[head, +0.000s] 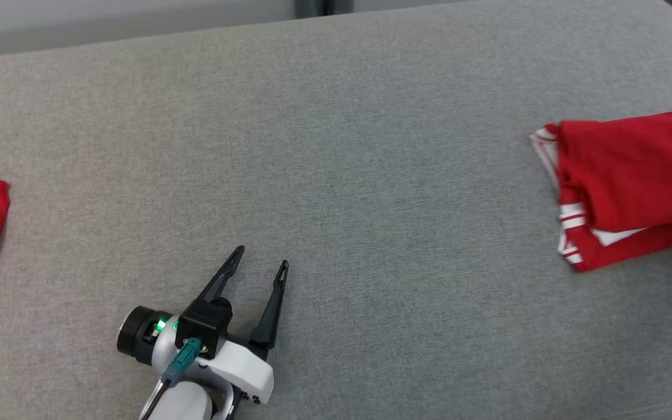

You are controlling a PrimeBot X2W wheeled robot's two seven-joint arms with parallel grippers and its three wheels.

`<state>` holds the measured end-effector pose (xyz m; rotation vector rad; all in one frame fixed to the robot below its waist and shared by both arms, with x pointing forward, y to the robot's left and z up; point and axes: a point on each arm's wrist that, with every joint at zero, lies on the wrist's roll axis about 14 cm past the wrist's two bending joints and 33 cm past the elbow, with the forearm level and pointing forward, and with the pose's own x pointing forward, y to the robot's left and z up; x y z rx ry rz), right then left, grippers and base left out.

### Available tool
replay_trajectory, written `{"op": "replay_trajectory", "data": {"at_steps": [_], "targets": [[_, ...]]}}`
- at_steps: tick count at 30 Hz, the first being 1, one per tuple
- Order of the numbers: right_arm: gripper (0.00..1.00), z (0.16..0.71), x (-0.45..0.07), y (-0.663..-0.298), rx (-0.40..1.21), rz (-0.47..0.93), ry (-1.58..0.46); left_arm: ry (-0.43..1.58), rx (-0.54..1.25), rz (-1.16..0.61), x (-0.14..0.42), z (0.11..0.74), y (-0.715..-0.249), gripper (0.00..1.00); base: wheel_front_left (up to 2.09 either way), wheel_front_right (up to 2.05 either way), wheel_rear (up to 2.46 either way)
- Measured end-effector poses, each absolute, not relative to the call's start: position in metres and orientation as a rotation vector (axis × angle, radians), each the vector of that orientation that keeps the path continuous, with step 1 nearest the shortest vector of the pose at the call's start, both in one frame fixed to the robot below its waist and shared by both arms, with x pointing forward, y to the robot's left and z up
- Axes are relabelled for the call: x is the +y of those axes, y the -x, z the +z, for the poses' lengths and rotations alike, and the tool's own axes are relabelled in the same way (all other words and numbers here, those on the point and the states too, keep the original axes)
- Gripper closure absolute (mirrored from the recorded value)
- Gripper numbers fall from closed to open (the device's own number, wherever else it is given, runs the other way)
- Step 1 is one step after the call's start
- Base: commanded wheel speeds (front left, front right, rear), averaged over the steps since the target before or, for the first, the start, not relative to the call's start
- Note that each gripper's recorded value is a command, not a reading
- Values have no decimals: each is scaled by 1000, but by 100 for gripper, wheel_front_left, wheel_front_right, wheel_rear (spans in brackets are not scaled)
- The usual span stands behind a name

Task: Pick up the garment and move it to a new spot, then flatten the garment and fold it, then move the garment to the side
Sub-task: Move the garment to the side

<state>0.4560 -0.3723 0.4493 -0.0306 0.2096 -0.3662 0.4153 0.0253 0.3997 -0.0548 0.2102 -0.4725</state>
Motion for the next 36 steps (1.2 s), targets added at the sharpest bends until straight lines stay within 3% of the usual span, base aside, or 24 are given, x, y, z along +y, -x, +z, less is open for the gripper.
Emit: {"op": "replay_trajectory", "data": {"at_steps": [6,7,8,9,14,21,36], "targets": [[100,444,-411,-453,250,-452,105,39,206,-421,45,399,-422,0,0,0,0],[74,442,-414,-453,258,-459,110,36,209,-413,48,397,-422,0,0,0,0],[24,440,-414,-454,263,-463,110,35,212,-406,51,396,-422,0,0,0,0],[0,441,-415,-457,260,-465,115,33,216,-401,53,394,-422,0,0,0,0],[0,472,-420,-473,153,-499,137,27,229,-386,59,389,-423,0,0,0,0],[0,508,-364,-502,11,-361,160,26,200,-327,72,401,-426,0,0,0,0],[0,485,-232,-458,6,-61,19,25,142,-149,125,433,-402,0,0,0,0]]}}
